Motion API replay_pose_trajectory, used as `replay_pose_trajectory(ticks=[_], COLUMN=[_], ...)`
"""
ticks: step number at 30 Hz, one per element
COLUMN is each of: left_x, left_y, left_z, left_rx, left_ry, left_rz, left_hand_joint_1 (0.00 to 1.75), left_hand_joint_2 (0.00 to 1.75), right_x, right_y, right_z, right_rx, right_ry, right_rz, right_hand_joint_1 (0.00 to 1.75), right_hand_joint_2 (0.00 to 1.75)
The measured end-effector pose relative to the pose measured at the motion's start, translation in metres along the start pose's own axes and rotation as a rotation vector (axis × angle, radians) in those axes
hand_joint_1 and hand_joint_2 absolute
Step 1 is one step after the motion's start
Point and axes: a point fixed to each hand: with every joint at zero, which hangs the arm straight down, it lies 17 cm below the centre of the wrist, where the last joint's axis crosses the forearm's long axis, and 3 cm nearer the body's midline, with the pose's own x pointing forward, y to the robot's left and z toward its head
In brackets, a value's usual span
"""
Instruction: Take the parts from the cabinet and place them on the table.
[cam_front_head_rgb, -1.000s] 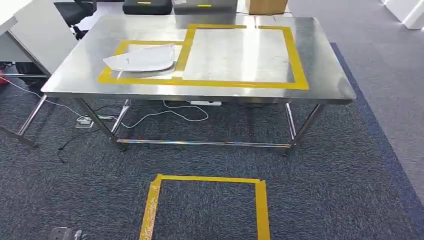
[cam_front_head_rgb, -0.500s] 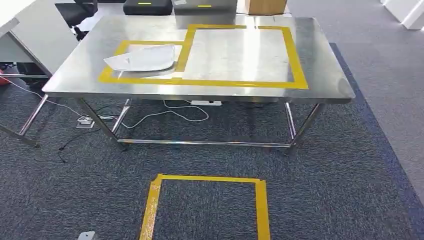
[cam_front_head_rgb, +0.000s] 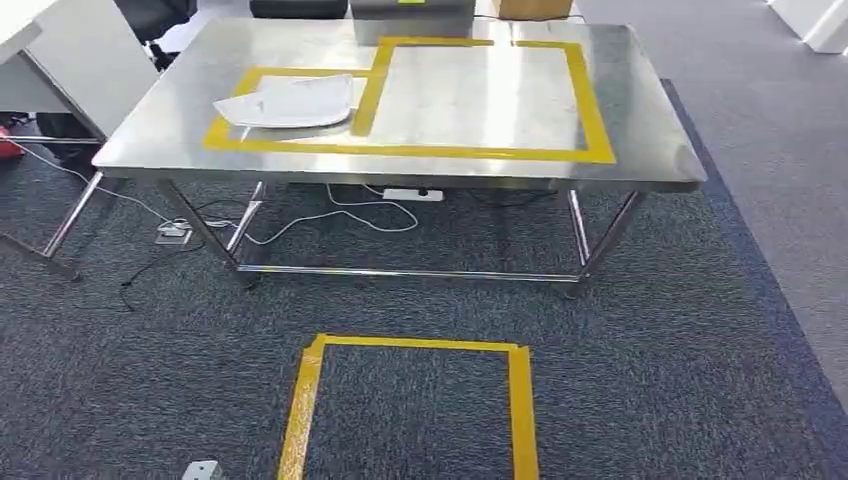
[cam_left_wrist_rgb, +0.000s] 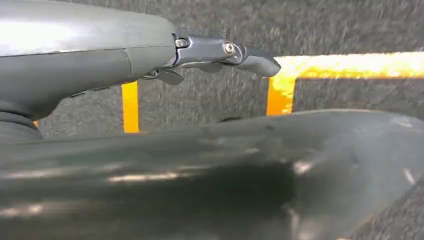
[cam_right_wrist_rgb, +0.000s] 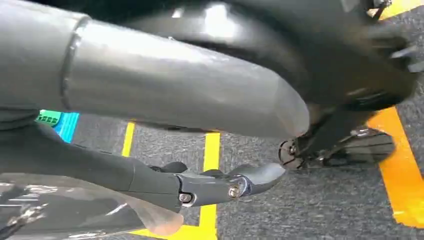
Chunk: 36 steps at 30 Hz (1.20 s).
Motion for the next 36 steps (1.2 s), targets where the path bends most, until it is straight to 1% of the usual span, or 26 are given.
replay_pose_trajectory(ticks=[6, 13, 17, 20, 25, 33, 36], left_x=[-0.006, -0.004, 0.003, -0.001, 0.000, 0.003, -0.002], left_y=[-0.002, -0.005, -0.004, -0.011, -0.012, -0.016, -0.015], left_z=[0.001, 0.001, -0.001, 0.001, 0.001, 0.001, 0.001], left_rx=[-0.003, -0.001, 0.006, -0.005, -0.001, 0.001, 0.007], left_ry=[0.017, 0.013, 0.003, 0.008, 0.007, 0.002, 0.010], left_rz=[-0.015, -0.021, -0.027, -0.033, -0.039, -0.039, -0.040], left_hand_joint_1=[0.00, 0.00, 0.00, 0.00, 0.00, 0.00, 0.00], left_hand_joint_2=[0.00, 0.00, 0.00, 0.00, 0.00, 0.00, 0.00], right_x=[-0.004, -0.007, -0.004, -0.006, -0.005, 0.005, 0.004], right_y=[-0.002, -0.004, -0.002, -0.005, -0.005, -0.004, -0.003], right_z=[0.000, 0.000, 0.000, -0.001, -0.001, -0.001, -0.001], right_rx=[-0.006, -0.011, -0.006, -0.008, -0.008, 0.009, 0.020], right_ry=[0.016, 0.029, 0.026, 0.030, 0.029, 0.007, 0.011], right_rz=[-0.016, -0.032, -0.038, -0.038, -0.042, -0.076, -0.097], right_hand_joint_1=[0.00, 0.00, 0.00, 0.00, 0.00, 0.00, 0.00], right_hand_joint_2=[0.00, 0.00, 0.00, 0.00, 0.00, 0.00, 0.00])
